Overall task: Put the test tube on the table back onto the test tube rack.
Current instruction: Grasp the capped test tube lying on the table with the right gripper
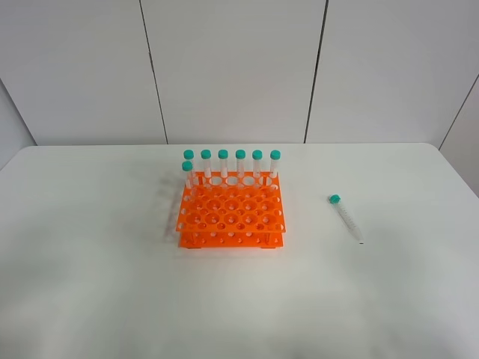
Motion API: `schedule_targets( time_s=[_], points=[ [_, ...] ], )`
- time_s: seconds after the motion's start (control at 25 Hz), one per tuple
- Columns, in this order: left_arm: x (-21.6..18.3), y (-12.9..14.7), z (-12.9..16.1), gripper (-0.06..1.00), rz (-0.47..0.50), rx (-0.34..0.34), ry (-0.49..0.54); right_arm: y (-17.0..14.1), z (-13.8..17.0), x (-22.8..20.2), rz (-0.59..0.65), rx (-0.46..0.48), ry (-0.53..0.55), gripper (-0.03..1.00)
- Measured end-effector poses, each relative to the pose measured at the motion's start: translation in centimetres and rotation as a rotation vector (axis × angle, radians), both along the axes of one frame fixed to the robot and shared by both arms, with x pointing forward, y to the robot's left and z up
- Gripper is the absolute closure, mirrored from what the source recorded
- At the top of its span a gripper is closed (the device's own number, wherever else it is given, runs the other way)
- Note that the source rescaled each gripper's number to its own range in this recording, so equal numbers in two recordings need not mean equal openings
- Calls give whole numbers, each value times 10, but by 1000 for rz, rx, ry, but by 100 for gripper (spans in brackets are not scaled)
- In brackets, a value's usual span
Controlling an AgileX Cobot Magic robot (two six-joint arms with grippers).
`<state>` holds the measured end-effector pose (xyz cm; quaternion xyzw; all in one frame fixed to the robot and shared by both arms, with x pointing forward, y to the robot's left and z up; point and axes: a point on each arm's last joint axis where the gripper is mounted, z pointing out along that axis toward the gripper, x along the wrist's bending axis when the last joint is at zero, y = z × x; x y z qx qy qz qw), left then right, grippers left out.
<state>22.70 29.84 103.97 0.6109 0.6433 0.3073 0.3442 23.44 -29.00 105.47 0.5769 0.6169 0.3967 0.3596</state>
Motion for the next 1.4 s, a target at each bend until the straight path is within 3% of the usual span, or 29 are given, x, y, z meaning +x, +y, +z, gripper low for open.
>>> schedule_targets(
  time_s=[0.4,0.56,0.72,0.96,1.4],
  points=[
    [0,0,0,9,0,-1,0,0,0,1,-1,-1,4,-3],
    [0,0,0,9,0,-1,0,-1,19,18,-4,0,51,-3],
    [0,0,0,9,0,-1,0,-2,49,62,3,-16,158,-3],
    [0,0,0,9,0,-1,0,-2,67,150,24,-3,396,-3],
    [0,0,0,9,0,-1,0,-5,24,272,77,-21,788,-3]
  ],
)
